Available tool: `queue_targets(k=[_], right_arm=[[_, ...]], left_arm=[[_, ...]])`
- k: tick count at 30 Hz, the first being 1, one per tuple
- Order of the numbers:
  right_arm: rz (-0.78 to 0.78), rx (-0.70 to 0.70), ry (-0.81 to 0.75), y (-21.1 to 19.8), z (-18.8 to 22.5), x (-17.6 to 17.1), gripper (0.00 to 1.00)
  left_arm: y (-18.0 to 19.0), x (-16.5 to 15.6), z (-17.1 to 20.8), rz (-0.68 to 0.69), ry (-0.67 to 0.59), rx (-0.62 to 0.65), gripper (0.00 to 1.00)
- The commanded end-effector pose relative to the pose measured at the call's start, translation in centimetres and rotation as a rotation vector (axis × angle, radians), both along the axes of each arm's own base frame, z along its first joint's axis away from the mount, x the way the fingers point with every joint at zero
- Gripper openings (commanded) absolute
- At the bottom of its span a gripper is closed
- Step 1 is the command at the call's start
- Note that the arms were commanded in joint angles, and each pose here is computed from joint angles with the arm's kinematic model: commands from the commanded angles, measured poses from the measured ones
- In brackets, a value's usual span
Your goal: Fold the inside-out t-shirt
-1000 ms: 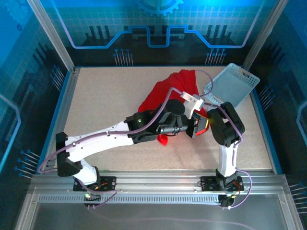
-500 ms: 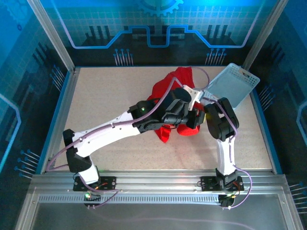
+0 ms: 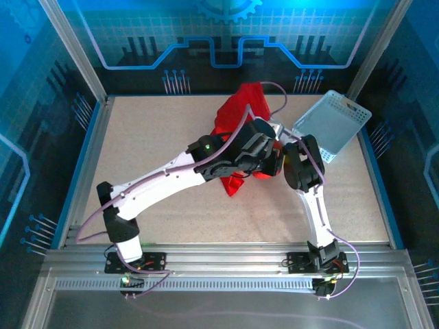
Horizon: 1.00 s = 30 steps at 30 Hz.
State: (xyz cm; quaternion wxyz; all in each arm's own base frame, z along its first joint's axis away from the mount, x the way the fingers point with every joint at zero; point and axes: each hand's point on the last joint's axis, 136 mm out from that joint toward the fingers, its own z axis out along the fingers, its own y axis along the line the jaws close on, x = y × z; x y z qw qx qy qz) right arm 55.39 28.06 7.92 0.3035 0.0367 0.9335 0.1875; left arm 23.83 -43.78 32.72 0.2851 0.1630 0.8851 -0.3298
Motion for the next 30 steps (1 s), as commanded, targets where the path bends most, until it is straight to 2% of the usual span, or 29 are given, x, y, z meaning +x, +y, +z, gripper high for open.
queue_targets(k=[1, 5, 7, 12, 20, 26, 30], right_arm=[[0.159, -0.149, 0.165, 6.2, -6.4, -5.6, 0.81], [0.132, -0.232, 0.198, 5.7, -7.7, -5.7, 0.81], [0.119, -0.24, 0.218, 5.4, -8.0, -5.6, 0.77], [0.111, -0.25, 0.235, 5.4, -7.6, -5.7, 0.76], [0.076, -0.275, 0.351, 4.8, -8.6, -8.6, 0.73], [0.044, -0.247, 0.379, 3.3, -8.8, -11.3, 0.61], [0.029, -0.201, 0.354, 2.2, -8.4, -13.1, 0.55]], left_arm=[[-13.2, -11.3, 7.8, -0.571, -0.032, -0.515, 0.0], [-12.4, -10.2, 7.8, -0.527, -0.077, -0.486, 0.0], [-11.9, -9.7, 7.7, -0.504, -0.099, -0.474, 0.0], [-11.2, -9.1, 7.8, -0.477, -0.129, -0.451, 0.0], [-10.0, -7.8, 8.5, -0.43, -0.173, -0.438, 0.0], [-7.9, -5.3, 8.2, -0.344, -0.199, -0.404, 0.0], [-4.9, -2.6, 8.5, -0.247, -0.232, -0.381, 0.0]])
